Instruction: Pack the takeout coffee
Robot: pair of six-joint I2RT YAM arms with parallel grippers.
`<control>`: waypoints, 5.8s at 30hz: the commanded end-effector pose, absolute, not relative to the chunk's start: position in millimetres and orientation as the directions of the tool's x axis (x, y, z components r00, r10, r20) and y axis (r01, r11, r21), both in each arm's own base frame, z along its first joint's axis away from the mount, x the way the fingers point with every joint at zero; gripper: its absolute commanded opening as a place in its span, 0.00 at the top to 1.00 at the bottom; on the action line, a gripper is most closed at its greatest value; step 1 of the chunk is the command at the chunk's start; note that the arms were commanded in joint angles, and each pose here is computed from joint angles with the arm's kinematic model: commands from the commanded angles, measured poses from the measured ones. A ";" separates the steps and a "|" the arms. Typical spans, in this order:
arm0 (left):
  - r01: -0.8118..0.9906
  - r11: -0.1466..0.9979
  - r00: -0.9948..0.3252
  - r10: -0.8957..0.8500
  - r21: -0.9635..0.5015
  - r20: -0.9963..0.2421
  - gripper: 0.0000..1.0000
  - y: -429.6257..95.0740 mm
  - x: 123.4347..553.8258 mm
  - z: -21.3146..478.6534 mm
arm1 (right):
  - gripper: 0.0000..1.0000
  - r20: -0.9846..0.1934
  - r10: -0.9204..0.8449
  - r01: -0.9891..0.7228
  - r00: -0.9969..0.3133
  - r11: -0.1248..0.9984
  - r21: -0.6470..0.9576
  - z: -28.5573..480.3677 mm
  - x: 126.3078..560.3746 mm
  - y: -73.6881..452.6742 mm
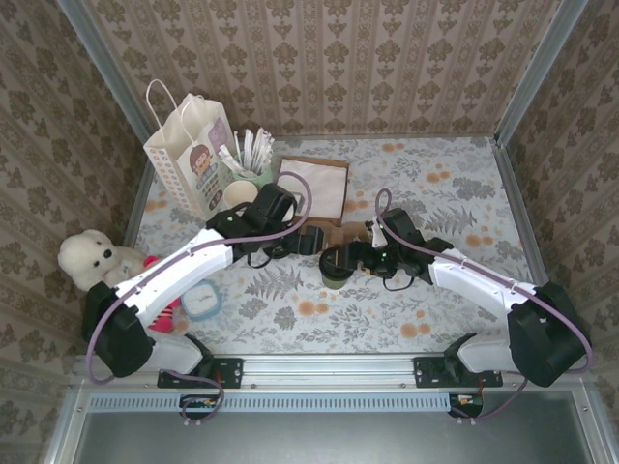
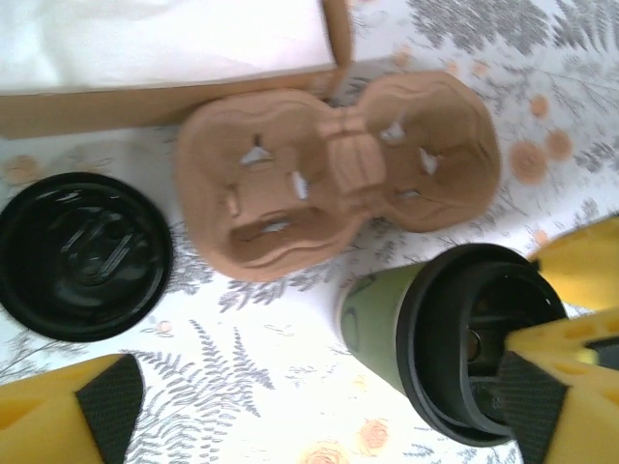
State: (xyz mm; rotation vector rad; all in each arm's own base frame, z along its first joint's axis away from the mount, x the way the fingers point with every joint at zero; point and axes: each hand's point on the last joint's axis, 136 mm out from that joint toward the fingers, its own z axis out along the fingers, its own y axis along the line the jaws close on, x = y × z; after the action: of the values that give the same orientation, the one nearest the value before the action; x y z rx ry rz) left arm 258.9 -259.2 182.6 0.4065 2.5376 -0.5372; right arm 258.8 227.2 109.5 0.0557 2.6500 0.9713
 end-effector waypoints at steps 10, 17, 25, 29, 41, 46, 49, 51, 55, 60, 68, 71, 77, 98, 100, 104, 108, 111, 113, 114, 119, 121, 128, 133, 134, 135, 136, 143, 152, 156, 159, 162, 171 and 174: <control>0.057 0.976 -0.911 -0.036 -0.211 -0.412 0.00 -197.2 243.3 141.7 | 0.00 -0.375 0.164 -0.056 -0.913 0.858 0.511 149.0 270.6 216.7; 0.054 0.980 -0.961 -0.002 -0.193 -0.278 0.00 -205.7 231.0 112.7 | 0.00 -0.367 0.067 -0.075 -0.928 0.931 0.358 147.9 265.0 220.9; 0.040 0.980 -0.975 -0.005 -0.197 -0.224 0.00 -211.0 231.4 95.8 | 0.00 -0.333 -0.033 -0.136 -0.942 0.948 0.289 141.1 260.2 246.3; 0.045 0.972 -0.980 -0.001 -0.229 -0.199 0.00 -216.6 231.6 89.2 | 0.00 -0.314 -0.075 -0.162 -0.946 0.952 0.260 134.2 258.5 255.7; 0.050 0.963 -0.989 0.010 -0.266 -0.149 0.00 -224.7 231.6 78.2 | 0.02 -0.293 -0.081 -0.139 -0.953 0.973 0.182 121.1 260.9 255.8; 0.049 0.962 -0.990 0.011 -0.268 -0.143 0.00 -225.4 232.0 76.7 | 0.05 -0.260 -0.087 -0.132 -0.962 0.977 0.164 108.7 258.3 254.5; 0.052 0.961 -0.990 0.014 -0.273 -0.138 0.00 -227.2 231.6 75.6 | 0.05 -0.238 -0.090 -0.131 -0.967 0.978 0.163 99.4 254.0 254.5; 0.054 0.960 -0.991 0.017 -0.274 -0.136 0.00 -228.0 231.8 75.0 | 0.05 -0.241 -0.087 -0.134 -0.967 0.974 0.184 100.7 252.9 257.7; 0.059 0.959 -0.991 0.022 -0.278 -0.134 0.00 -229.6 231.9 75.0 | 0.02 -0.279 -0.076 -0.143 -0.957 0.962 0.231 113.3 256.4 264.5; 0.063 0.958 -0.991 0.028 -0.280 -0.128 0.00 -231.1 231.9 74.0 | 0.00 -0.302 -0.068 -0.150 -0.951 0.954 0.259 121.8 256.7 266.6; 0.058 0.959 -0.992 0.025 -0.279 -0.122 0.00 -230.9 231.7 72.4 | 0.00 -0.334 -0.052 -0.153 -0.941 0.947 0.283 129.8 255.8 264.9; 0.057 0.958 -0.993 0.025 -0.279 -0.118 0.00 -231.5 231.8 71.9 | 0.00 -0.328 -0.054 -0.148 -0.943 0.951 0.271 124.7 254.9 261.9; 0.055 0.959 -0.993 0.025 -0.276 -0.111 0.00 -231.3 230.8 70.2 | 0.00 -0.287 -0.071 -0.139 -0.955 0.965 0.224 107.1 252.0 259.1; 0.042 0.967 -0.989 0.005 -0.250 -0.145 0.00 -222.7 234.2 78.6 | 0.10 -0.290 -0.120 -0.171 -0.949 0.973 0.155 107.5 244.5 246.6; 0.055 0.963 -0.985 0.009 -0.262 -0.175 0.00 -224.6 237.5 86.6 | 0.10 -0.285 -0.126 -0.174 -0.950 0.974 0.147 110.6 239.2 238.4; 0.121 0.939 -0.953 0.020 -0.322 -0.301 0.00 -231.9 250.2 113.8 | 0.10 -0.269 -0.119 -0.165 -0.956 0.974 0.155 114.3 229.1 215.5; 0.191 0.928 -0.908 0.043 -0.321 -0.417 0.00 -230.1 259.7 134.9 | 0.10 -0.234 -0.103 -0.147 -0.967 0.973 0.177 109.2 224.8 194.0; 0.215 0.924 -0.868 0.034 -0.315 -0.495 0.00 -224.0 263.1 151.1 | 0.10 -0.243 -0.061 -0.102 -0.968 0.982 0.161 113.7 229.2 167.0; 0.218 0.930 -0.839 0.023 -0.297 -0.544 0.00 -215.5 265.2 160.2 | 0.10 -0.253 -0.029 -0.069 -0.967 0.986 0.152 116.0 236.4 153.3; 0.206 0.940 -0.826 0.018 -0.272 -0.564 0.00 -207.5 266.8 165.7 | 0.09 -0.259 -0.016 -0.056 -0.966 0.987 0.150 117.4 240.1 147.2; 0.095 0.979 -0.751 -0.050 -0.182 -0.659 0.00 -165.0 269.4 186.6 | 0.09 -0.287 0.069 0.026 -0.955 0.988 0.151 123.1 260.2 121.6; 0.030 0.983 -0.713 -0.105 -0.180 -0.693 0.00 -146.8 268.8 194.0 | 0.09 -0.304 0.094 0.048 -0.948 0.987 0.153 126.4 273.0 114.9; -0.262 0.917 -0.626 -0.398 -0.300 -0.671 0.00 -85.0 264.8 208.0 | 0.09 -0.363 0.055 0.011 -0.930 0.993 0.120 136.0 330.8 118.9; -0.304 0.876 -0.587 -0.482 -0.375 -0.650 0.00 -78.0 265.5 205.1 | 0.09 -0.386 0.037 -0.028 -0.922 0.987 0.160 144.5 380.9 143.5; -0.315 0.869 -0.583 -0.494 -0.382 -0.644 0.00 -76.3 264.9 203.2 | 0.09 -0.389 0.034 -0.032 -0.921 0.986 0.164 145.0 391.5 148.5; -0.325 0.864 -0.582 -0.504 -0.385 -0.638 0.00 -75.0 264.2 200.6 | 0.09 -0.391 0.036 -0.028 -0.920 0.987 0.156 145.5 398.7 149.1; -0.334 0.858 -0.582 -0.513 -0.390 -0.631 0.00 -74.3 263.4 198.4 | 0.09 -0.392 0.042 -0.014 -0.919 0.990 0.140 144.9 406.1 148.0; -0.351 0.849 -0.595 -0.528 -0.395 -0.606 0.00 -72.4 261.1 187.3 | 0.08 -0.408 0.069 0.015 -0.910 0.991 0.132 145.4 442.1 150.1; -0.357 0.847 -0.612 -0.530 -0.393 -0.586 0.00 -67.6 270.0 187.0 | 0.08 -0.397 0.078 0.011 -0.914 0.985 0.169 132.0 476.6 168.1; -0.359 0.843 -0.621 -0.536 -0.400 -0.572 0.00 -67.2 270.2 183.7 | 0.08 -0.397 0.081 0.017 -0.914 0.987 0.162 129.4 485.6 169.9; -0.364 0.842 -0.627 -0.538 -0.399 -0.563 0.00 -66.6 269.8 180.4 | 0.08 -0.397 0.091 0.024 -0.913 0.985 0.172 129.0 490.6 172.3; -0.363 0.842 -0.634 -0.537 -0.399 -0.557 0.00 -66.2 270.2 178.8 | 0.07 -0.384 0.097 0.035 -0.918 0.985 0.167 123.9 495.7 171.0; -0.370 0.845 -0.652 -0.532 -0.386 -0.540 0.00 -60.6 269.4 177.2 | 0.07 -0.353 0.115 0.057 -0.928 0.984 0.171 110.6 509.2 171.4; -0.374 0.844 -0.653 -0.535 -0.386 -0.536 0.00 -59.0 269.0 176.6 | 0.04 -0.360 0.119 0.057 -0.925 0.982 0.178 113.1 510.8 173.0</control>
State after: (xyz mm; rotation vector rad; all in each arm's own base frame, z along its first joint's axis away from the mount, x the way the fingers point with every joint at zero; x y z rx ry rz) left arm 270.2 -59.7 173.2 -0.6823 2.3400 -0.3166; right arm 514.4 173.9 111.4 0.1002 2.7242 0.2238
